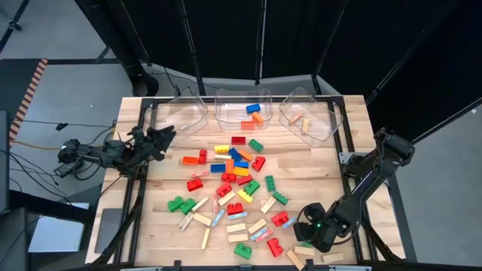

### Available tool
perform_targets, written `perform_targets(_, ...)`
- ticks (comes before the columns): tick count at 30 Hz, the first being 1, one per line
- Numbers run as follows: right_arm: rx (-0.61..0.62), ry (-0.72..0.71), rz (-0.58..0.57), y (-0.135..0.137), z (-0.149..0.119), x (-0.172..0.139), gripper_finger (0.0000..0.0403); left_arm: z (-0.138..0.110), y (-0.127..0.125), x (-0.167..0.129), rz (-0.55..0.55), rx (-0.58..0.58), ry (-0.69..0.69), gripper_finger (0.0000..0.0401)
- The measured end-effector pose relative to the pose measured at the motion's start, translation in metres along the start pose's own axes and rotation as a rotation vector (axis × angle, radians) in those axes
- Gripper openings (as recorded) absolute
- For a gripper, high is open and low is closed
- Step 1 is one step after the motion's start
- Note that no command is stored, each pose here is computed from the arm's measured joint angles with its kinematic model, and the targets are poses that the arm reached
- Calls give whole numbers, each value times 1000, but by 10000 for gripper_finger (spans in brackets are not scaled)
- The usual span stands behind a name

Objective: Sort blocks by size
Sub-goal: Put the small green game piece into the left transparent bin

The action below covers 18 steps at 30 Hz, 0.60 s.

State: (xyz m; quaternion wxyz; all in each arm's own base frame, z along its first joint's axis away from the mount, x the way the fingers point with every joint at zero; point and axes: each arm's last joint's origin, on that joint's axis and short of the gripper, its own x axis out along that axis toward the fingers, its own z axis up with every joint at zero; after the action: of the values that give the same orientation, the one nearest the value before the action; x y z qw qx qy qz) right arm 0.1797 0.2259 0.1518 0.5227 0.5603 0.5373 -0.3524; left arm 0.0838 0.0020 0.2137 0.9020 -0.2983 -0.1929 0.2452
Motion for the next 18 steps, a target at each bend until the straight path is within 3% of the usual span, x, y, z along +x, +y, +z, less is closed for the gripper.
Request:
perform_targets(5,-1,-4,-42,-1,1,9,201,0,0,0,0,0,0,269)
perform_targets(10,-11,-27,-89,3,10,12,165,0,0,0,0,-1,-1,269)
perform_targets(18,-76,-137,-252,4,45,2,148,1,1,0,38,-1,-21,269)
